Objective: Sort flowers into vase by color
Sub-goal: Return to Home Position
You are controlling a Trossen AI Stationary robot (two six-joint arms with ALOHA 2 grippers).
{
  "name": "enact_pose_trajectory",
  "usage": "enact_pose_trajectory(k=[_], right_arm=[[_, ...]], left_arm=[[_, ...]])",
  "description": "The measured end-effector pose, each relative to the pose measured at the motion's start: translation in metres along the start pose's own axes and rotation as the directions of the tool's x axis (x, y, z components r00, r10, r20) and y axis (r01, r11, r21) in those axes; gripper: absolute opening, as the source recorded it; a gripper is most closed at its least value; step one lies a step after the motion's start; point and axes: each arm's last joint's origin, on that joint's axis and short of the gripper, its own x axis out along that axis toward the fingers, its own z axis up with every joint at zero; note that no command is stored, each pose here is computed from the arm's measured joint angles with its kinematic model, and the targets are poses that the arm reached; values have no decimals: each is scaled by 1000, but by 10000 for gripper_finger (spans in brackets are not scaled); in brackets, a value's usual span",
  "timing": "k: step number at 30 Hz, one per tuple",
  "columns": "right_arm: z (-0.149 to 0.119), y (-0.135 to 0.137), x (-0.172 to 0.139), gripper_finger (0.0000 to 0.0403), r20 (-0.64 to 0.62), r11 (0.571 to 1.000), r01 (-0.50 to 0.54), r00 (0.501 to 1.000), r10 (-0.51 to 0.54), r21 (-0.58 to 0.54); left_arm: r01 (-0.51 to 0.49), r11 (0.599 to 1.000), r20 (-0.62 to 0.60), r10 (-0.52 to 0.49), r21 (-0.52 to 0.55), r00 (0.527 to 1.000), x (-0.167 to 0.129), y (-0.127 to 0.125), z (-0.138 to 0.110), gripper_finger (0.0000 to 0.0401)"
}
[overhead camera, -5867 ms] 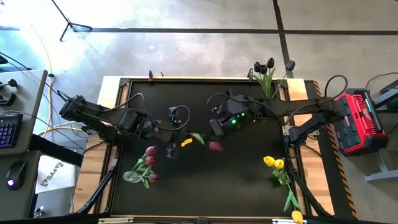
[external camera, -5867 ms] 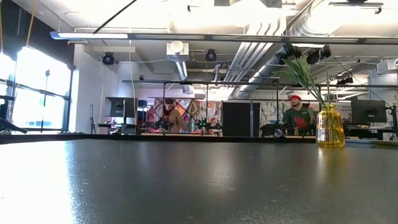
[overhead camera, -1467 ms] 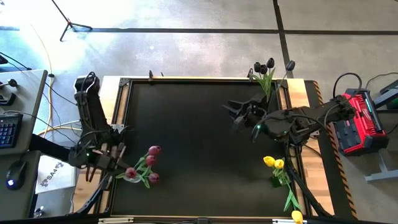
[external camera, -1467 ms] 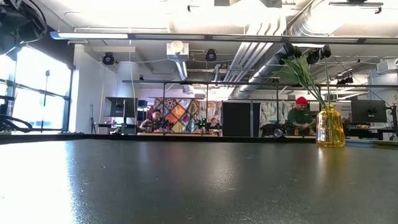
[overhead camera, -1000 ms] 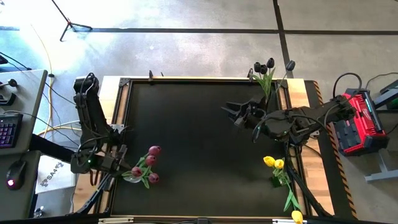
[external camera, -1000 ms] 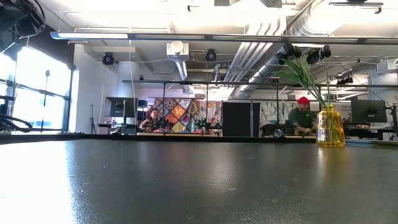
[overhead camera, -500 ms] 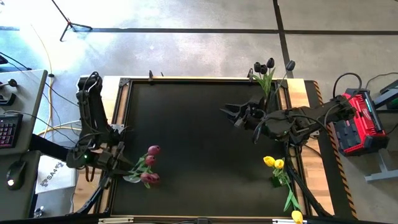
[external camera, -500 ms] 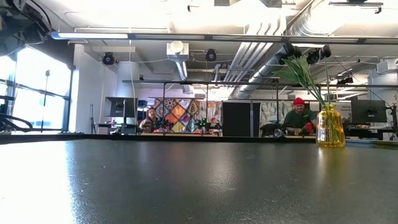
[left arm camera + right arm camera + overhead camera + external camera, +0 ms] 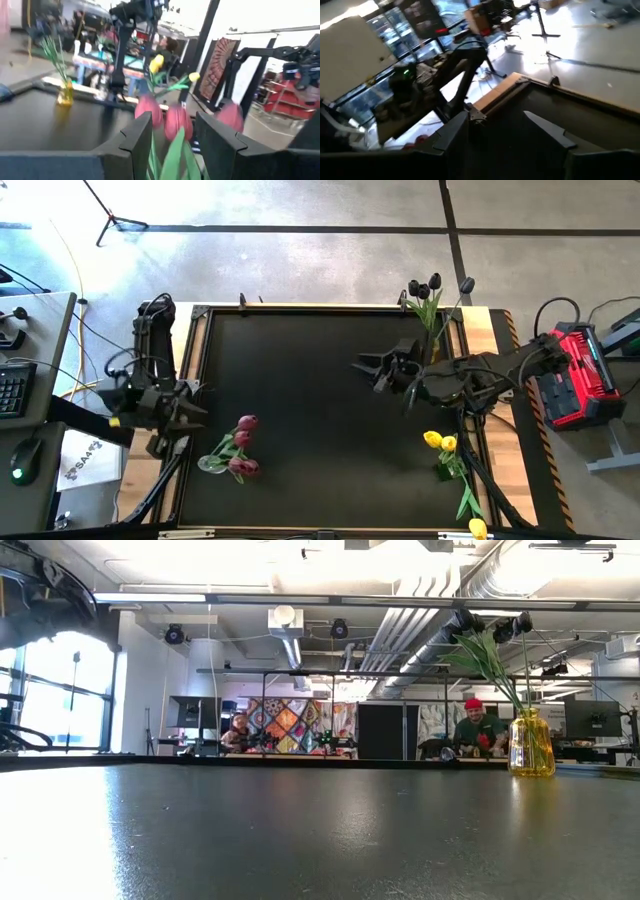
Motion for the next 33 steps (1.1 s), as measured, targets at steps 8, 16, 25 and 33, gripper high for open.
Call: enact_pose_trajectory(k=[8, 16, 25, 33], right_arm=[[5, 1, -20, 96, -36, 983, -85, 996, 80, -164], [0, -3, -34, 12, -163, 961, -173, 977, 140, -217], [2, -13, -38, 1, -217, 815, -217, 969, 115, -538], [47, -45, -66, 0, -165, 788, -309, 951, 261, -533]], left_arm=[[-60, 998, 16, 60, 19, 998, 4, -3, 34, 109], [-101, 995, 76, 102, -11, 992, 14, 0, 48, 59], [-140, 989, 139, 145, -47, 980, 28, 7, 46, 13], [-152, 984, 165, 166, -94, 972, 60, 13, 28, 0]])
